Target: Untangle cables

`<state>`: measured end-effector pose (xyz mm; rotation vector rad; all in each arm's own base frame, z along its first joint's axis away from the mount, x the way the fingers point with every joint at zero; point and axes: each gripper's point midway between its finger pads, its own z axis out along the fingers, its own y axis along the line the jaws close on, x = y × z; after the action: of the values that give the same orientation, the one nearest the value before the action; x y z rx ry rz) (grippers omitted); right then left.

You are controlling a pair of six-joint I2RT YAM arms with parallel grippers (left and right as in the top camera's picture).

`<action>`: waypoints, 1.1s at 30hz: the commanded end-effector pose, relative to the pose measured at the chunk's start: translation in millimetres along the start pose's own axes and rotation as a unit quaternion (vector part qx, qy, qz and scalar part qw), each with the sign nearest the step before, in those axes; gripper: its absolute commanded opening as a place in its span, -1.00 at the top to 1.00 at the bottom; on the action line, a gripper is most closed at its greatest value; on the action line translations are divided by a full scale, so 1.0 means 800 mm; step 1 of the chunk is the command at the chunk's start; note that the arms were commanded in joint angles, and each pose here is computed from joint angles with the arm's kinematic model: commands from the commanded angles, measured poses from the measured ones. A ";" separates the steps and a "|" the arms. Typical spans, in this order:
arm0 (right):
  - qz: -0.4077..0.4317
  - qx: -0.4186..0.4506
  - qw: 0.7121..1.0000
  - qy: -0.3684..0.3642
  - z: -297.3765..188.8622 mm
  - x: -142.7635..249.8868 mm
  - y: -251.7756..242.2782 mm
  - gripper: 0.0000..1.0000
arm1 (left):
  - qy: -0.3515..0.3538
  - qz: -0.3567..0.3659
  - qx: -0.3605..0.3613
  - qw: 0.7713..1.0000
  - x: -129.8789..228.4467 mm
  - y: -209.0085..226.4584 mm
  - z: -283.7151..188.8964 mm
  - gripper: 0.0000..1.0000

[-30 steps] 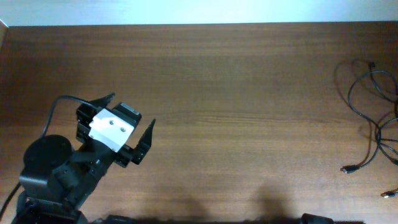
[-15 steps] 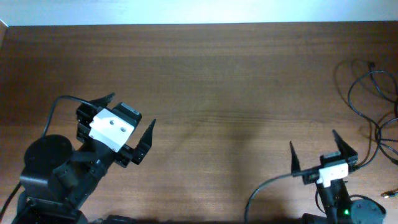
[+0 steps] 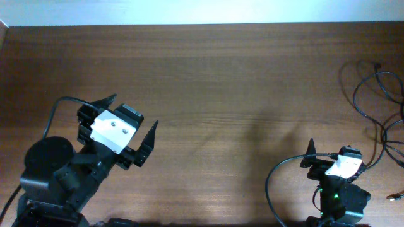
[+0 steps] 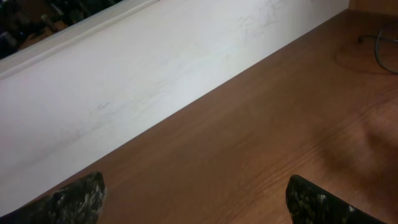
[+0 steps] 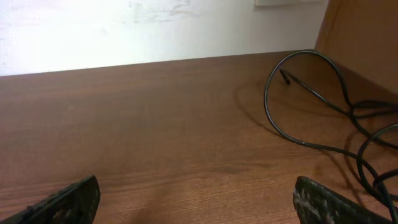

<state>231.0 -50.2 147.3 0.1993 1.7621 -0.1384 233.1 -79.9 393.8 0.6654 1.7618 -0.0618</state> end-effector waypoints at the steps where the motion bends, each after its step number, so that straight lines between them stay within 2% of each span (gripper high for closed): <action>1: 0.050 0.012 0.999 0.010 0.002 0.008 -0.005 -0.97 | -0.007 0.007 0.001 1.000 -0.005 0.000 -0.004 -0.87; 13: 0.049 0.009 0.999 0.000 0.000 0.002 -0.003 -0.97 | -0.006 0.007 0.001 1.000 -0.004 0.000 -0.004 -0.87; 18: 0.026 -0.101 0.994 0.007 -0.006 0.005 0.063 -0.97 | -0.008 0.007 0.001 1.000 -0.005 0.000 -0.004 -0.87; 20: 0.025 -0.109 0.994 0.007 -0.007 0.005 0.068 -0.97 | -0.008 0.007 0.000 1.000 -0.005 0.000 -0.004 -0.88; 21: 0.025 -0.109 0.994 0.007 -0.007 0.005 0.068 -0.97 | -0.008 0.007 0.000 1.000 -0.006 0.000 -0.004 -0.98; 25: 0.025 -0.109 0.994 0.007 -0.007 0.005 0.068 -0.97 | 0.008 -0.007 0.007 1.000 0.002 0.001 0.015 -0.98; 26: 0.025 -0.109 0.994 0.007 -0.007 0.005 0.068 -0.97 | 0.020 -0.046 0.020 0.999 0.007 -0.001 0.032 -0.98; 27: 0.025 -0.109 0.994 0.007 -0.007 0.005 0.068 -0.97 | 0.013 -0.073 0.115 0.991 0.002 -0.036 0.050 -0.98; 29: 0.025 -0.109 0.994 0.007 -0.007 0.005 0.068 -0.97 | -0.005 -0.078 0.207 0.975 -0.010 -0.072 0.059 -0.98; 33: 0.025 -0.109 0.994 0.007 -0.007 0.005 0.068 -0.97 | 0.024 -0.103 0.204 0.973 0.001 -0.074 0.074 -0.98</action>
<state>236.5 3.7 147.0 0.0801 1.7718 0.0850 261.9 -145.6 358.4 0.7881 1.8623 -0.4992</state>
